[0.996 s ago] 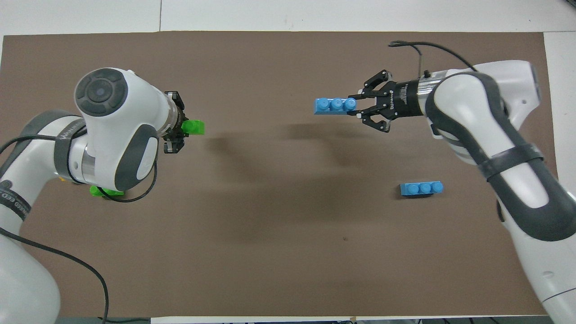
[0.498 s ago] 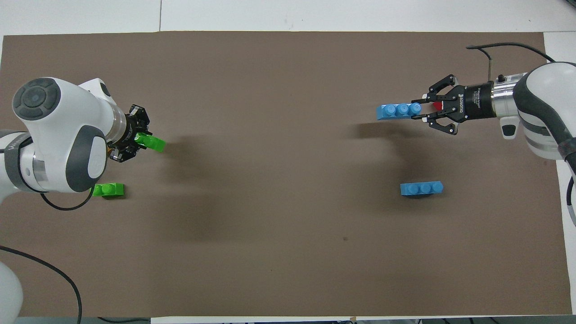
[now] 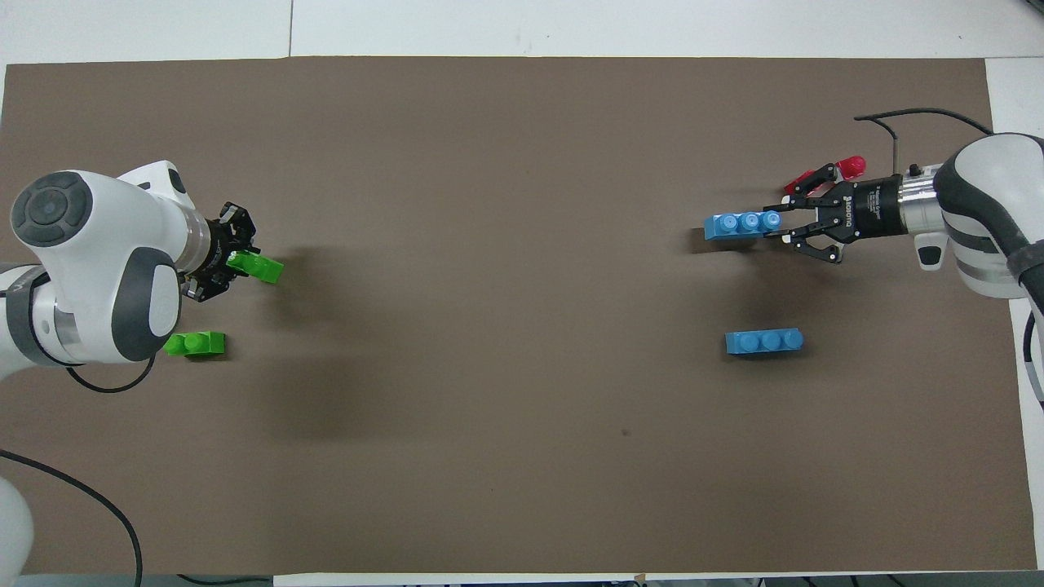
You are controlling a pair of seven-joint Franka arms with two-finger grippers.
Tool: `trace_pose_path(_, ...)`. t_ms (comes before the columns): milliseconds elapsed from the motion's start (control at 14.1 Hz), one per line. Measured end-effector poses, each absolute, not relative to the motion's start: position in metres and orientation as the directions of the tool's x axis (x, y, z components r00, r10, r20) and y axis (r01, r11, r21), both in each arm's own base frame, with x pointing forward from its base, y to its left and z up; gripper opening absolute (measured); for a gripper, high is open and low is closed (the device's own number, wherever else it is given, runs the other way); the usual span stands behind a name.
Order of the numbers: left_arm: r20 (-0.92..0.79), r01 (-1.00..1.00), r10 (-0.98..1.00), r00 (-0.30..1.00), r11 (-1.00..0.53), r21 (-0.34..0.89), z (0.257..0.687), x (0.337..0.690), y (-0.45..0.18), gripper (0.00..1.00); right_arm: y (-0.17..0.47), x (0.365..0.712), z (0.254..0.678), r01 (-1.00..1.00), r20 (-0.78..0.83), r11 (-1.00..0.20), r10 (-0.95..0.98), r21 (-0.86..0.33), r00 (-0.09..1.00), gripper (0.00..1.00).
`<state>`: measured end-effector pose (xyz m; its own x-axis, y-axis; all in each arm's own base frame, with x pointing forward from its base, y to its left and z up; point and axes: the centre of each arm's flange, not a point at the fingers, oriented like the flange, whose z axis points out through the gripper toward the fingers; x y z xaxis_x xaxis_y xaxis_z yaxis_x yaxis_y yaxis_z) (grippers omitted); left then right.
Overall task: Remove green block with left arm and hold with right
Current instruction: 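Lower the green brick with the left gripper while the right gripper lowers blue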
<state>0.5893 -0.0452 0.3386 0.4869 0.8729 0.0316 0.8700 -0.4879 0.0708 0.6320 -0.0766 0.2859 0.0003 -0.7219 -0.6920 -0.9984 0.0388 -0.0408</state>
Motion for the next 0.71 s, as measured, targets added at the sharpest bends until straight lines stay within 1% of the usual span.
trace_pose_path(427,0.039,0.864,0.868,0.495,-0.497,0.08,0.321,0.593,-0.036,0.36,-0.074,0.621,0.272,-1.0,-0.678,0.013,-0.735,-0.006,-0.006,0.35)
trace_pose_path(711,0.075,0.84,0.842,0.534,-0.539,0.06,0.319,0.594,-0.033,0.36,-0.084,0.615,0.269,-1.0,-0.674,0.025,-0.738,0.006,-0.023,0.35)
